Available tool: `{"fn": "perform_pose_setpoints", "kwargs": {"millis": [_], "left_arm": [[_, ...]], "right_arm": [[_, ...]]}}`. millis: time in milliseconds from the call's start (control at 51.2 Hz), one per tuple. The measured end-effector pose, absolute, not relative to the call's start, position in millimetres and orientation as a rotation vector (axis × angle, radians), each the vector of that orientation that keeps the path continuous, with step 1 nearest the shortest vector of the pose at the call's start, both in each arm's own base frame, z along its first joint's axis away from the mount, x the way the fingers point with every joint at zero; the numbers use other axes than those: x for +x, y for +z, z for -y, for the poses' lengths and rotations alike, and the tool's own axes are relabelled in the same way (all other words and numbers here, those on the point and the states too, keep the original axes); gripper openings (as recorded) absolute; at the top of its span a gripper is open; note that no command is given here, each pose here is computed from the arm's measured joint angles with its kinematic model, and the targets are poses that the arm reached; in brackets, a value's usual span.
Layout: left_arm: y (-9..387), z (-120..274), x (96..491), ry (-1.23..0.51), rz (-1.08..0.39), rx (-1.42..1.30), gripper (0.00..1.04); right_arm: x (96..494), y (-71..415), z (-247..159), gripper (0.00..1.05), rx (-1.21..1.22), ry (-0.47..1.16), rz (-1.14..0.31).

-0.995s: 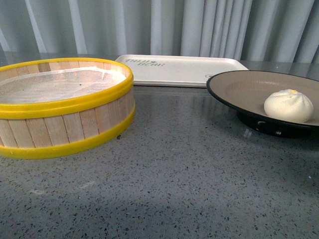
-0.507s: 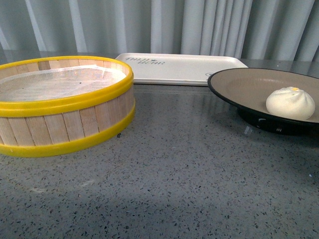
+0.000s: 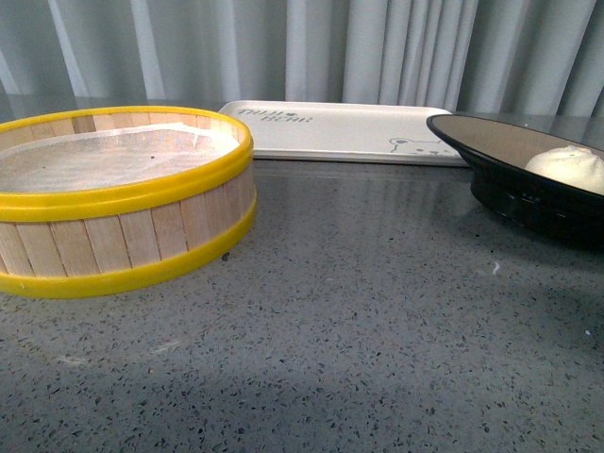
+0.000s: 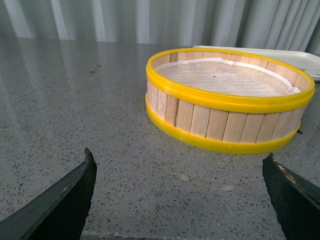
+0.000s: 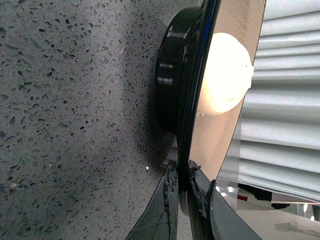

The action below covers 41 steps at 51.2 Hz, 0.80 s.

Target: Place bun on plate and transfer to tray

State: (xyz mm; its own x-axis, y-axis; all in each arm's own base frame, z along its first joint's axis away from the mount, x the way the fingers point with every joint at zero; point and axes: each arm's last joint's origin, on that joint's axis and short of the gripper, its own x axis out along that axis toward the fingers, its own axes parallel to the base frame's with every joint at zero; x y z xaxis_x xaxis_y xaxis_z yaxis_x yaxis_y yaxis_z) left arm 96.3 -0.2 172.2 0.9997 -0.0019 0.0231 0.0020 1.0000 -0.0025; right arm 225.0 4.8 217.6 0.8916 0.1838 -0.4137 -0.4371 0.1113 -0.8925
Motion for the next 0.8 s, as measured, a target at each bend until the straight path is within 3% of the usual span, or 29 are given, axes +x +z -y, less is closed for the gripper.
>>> {"fn": "perform_pose_setpoints", "kwargs": {"millis": [351, 800], "left_arm": [[172.2, 0.2, 96.3, -0.002, 0.023, -0.003, 0.98], [172.2, 0.2, 96.3, -0.002, 0.023, -0.003, 0.98]], "right_arm": [[225.1, 218.5, 2.6, 0.03, -1.61, 0.466, -0.138], [232.1, 226.6, -5.0, 0.03, -1.664, 0.35, -0.053]]}}
